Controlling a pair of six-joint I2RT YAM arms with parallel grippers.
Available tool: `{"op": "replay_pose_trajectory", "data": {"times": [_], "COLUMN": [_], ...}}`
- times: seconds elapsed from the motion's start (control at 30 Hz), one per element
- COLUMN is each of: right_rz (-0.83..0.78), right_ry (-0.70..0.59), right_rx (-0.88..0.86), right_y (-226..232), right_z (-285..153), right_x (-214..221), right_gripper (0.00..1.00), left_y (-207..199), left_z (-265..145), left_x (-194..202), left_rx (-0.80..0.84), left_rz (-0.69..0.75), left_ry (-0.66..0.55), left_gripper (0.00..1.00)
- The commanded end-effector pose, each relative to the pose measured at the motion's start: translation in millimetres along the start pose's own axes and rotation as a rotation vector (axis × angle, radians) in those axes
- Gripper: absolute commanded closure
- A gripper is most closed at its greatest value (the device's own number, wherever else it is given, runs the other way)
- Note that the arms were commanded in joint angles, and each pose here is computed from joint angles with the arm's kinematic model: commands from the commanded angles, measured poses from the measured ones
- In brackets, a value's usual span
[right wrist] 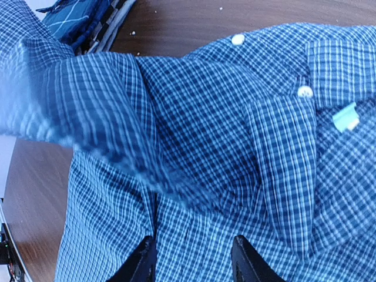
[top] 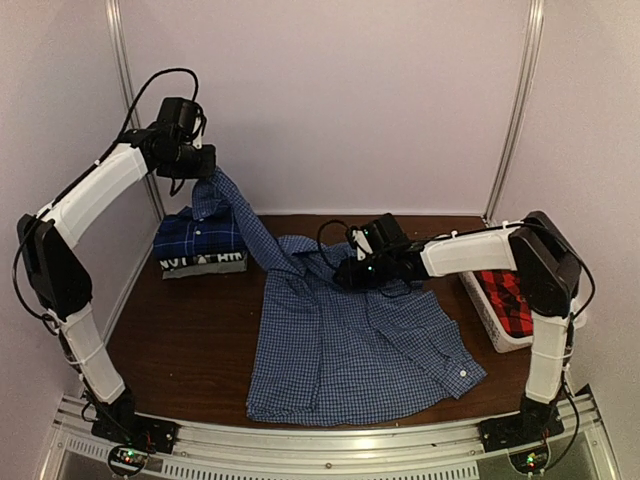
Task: Fold and stack the long sleeve shirts
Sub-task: Flatten out the crumpled shirt at the center of the board.
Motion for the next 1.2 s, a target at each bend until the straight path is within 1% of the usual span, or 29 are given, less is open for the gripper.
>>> {"op": "replay_pose_trajectory", "data": {"times": [0.0, 0.13, 0.33, 0.47, 0.63, 0.87, 0.97, 1.1, 1.17], "right_rz": [-0.028, -0.041, -0.07, -0.082, -0.091, -0.084, -0.076, -0.075, -0.072], "right_ry": [-0.014, -0.031, -0.058, -0.027, -0.017, 0.018, 0.028, 0.035, 0.051], "right_rx": [-0.016, 0.015, 0.168, 0.243, 0.268, 0.261, 0.263, 0.251, 0.244], "right_y": [2.7, -2.3, -32.6, -51.6, -59.0, -60.3, -60.9, -58.2, -58.2], "right_z": [12.8, 8.0, -10.8, -11.2, -7.2, 10.1, 13.9, 19.8, 25.5], "right_x": [-21.1, -19.6, -7.7, 3.3, 7.0, 8.5, 8.4, 5.5, 7.5], "right_gripper": [0.53, 0.48, 0.37, 0.34, 0.32, 0.33, 0.36, 0.42, 0.48], "left_y": [23.3, 39.0, 50.2, 50.5, 53.4, 50.5, 49.4, 47.3, 46.0], "left_z": [-5.9, -0.5, 7.1, 12.0, 16.2, 19.9, 20.1, 21.8, 21.9], "left_x": [-37.1, -44.5, -52.8, -54.4, -59.3, -66.7, -69.5, -73.3, -75.0], "left_rx": [0.013, -0.001, 0.007, 0.004, 0.002, 0.017, 0.025, 0.037, 0.044], "left_rz": [-0.024, -0.033, -0.062, -0.069, -0.082, -0.091, -0.094, -0.096, -0.096], "left_ry": [-0.082, -0.085, -0.089, -0.089, -0.091, -0.094, -0.1, -0.106, -0.109], "left_gripper": [1.0, 1.0, 1.0, 1.0, 1.0, 1.0, 1.0, 1.0, 1.0]}}
Point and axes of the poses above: each gripper's point midway between its finger pads, its own z axis out along the fingers, its own y axis along the line the jaws close on, x = y × z, the point moved 2 cm from there along -z, back along the fingers, and after that the axes turned 8 degrees about -z, right-handed, at the moved point
